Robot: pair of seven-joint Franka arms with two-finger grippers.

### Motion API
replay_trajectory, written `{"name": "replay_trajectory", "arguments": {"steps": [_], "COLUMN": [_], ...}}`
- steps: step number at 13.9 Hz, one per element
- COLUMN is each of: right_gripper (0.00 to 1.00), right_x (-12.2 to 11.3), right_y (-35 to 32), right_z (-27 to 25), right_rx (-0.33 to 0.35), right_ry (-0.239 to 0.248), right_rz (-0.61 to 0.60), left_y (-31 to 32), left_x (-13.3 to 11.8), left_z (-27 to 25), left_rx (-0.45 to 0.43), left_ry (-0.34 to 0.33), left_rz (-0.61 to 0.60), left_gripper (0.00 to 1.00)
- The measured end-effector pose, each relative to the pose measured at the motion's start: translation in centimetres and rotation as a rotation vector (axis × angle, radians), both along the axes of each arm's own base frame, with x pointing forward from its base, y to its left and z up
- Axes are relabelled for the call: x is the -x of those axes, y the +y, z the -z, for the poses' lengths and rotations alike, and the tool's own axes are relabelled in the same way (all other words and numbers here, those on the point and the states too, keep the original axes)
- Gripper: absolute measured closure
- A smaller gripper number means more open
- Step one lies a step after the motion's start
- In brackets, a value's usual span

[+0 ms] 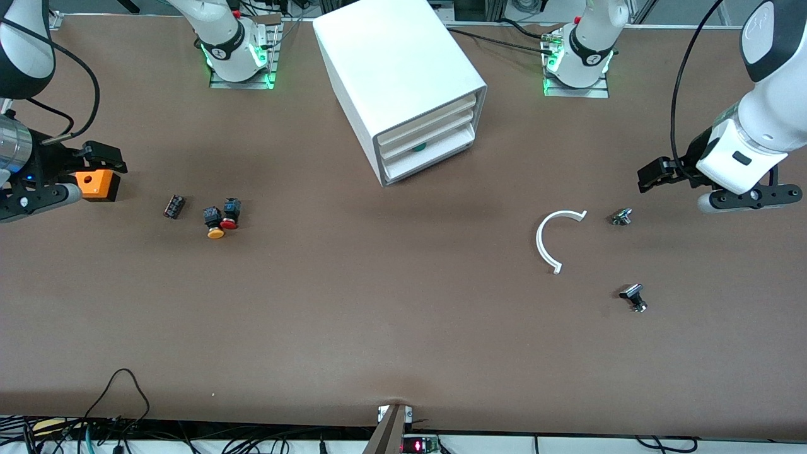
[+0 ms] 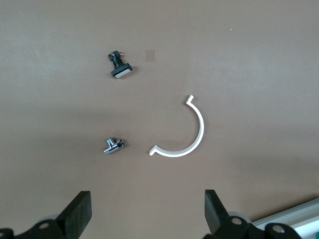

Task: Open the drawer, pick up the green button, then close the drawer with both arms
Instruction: 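Move the left gripper toward the white cabinet's bottom drawer handle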

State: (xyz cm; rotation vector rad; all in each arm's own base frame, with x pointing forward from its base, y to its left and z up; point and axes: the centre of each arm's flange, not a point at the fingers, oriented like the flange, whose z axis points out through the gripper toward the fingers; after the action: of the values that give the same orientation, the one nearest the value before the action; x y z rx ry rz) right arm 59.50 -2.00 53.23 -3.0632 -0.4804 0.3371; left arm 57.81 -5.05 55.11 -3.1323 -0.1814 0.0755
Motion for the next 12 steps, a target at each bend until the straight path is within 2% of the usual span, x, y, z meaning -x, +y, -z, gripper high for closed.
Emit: {"name": "replay_trajectory", "arguments": {"steps": [12], "right_gripper": [0.00], "right_x": [-0.30], "right_y": [-0.08], "right_z": [0.94], "right_rx": [0.000], "right_ry": [0.015], "right_rz": [0.001], "left_y": [0.02], "left_x": [0.03], "left_z": [0.27], "left_rx": [0.002], "left_ry": [0.013], "left_rz": [0.054], "left_gripper": [0.00]}}
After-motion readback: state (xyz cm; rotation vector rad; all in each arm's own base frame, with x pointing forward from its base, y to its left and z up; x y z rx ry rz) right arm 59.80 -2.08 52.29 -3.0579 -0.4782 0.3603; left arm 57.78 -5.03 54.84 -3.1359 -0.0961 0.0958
